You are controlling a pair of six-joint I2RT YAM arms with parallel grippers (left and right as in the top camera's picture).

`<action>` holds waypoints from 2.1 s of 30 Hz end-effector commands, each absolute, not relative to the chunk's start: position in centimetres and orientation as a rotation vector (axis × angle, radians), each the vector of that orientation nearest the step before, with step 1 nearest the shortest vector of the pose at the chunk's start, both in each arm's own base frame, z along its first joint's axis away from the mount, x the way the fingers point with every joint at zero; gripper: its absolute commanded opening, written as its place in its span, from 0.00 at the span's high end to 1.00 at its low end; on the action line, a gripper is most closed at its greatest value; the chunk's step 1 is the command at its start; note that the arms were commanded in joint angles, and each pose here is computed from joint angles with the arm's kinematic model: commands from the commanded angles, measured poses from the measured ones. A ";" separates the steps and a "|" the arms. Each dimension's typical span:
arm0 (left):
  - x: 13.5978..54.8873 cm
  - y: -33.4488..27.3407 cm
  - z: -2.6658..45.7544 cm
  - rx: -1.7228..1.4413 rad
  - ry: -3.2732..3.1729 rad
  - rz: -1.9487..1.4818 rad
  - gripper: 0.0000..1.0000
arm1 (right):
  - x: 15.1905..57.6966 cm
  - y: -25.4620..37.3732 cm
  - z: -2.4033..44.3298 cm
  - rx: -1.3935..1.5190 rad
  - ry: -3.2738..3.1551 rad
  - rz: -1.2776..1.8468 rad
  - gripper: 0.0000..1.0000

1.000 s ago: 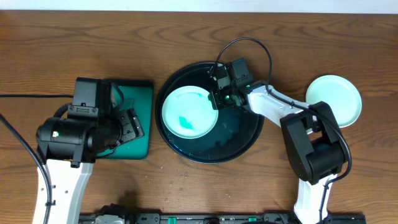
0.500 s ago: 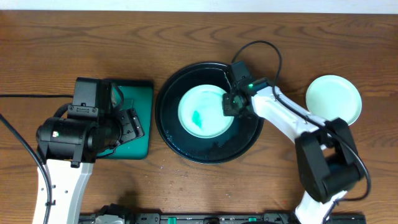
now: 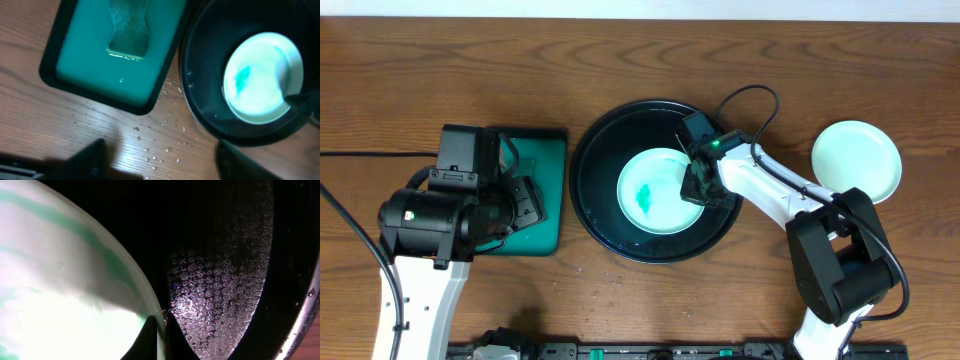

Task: Clean dirty plates on tray and stack at the side
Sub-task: 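Grasp the sponge in the green basin with the left gripper and lift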

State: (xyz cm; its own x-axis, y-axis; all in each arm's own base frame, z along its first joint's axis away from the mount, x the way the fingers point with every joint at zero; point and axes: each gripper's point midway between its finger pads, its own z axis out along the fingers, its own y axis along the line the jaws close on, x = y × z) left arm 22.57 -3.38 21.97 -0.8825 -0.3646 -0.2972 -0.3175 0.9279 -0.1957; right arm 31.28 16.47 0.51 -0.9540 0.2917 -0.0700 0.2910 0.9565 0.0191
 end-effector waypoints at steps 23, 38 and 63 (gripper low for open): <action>30.2 -0.5 11.7 -0.538 2.931 0.179 0.46 | 30.4 18.3 -2.2 0.272 3.117 0.079 0.98; 30.8 2.9 6.7 -0.737 3.036 0.051 0.47 | 30.6 19.1 -1.9 0.558 3.107 0.203 0.99; 33.0 1.3 -1.2 -0.661 3.150 -0.095 0.93 | 29.8 19.3 -1.9 0.404 3.165 0.226 0.99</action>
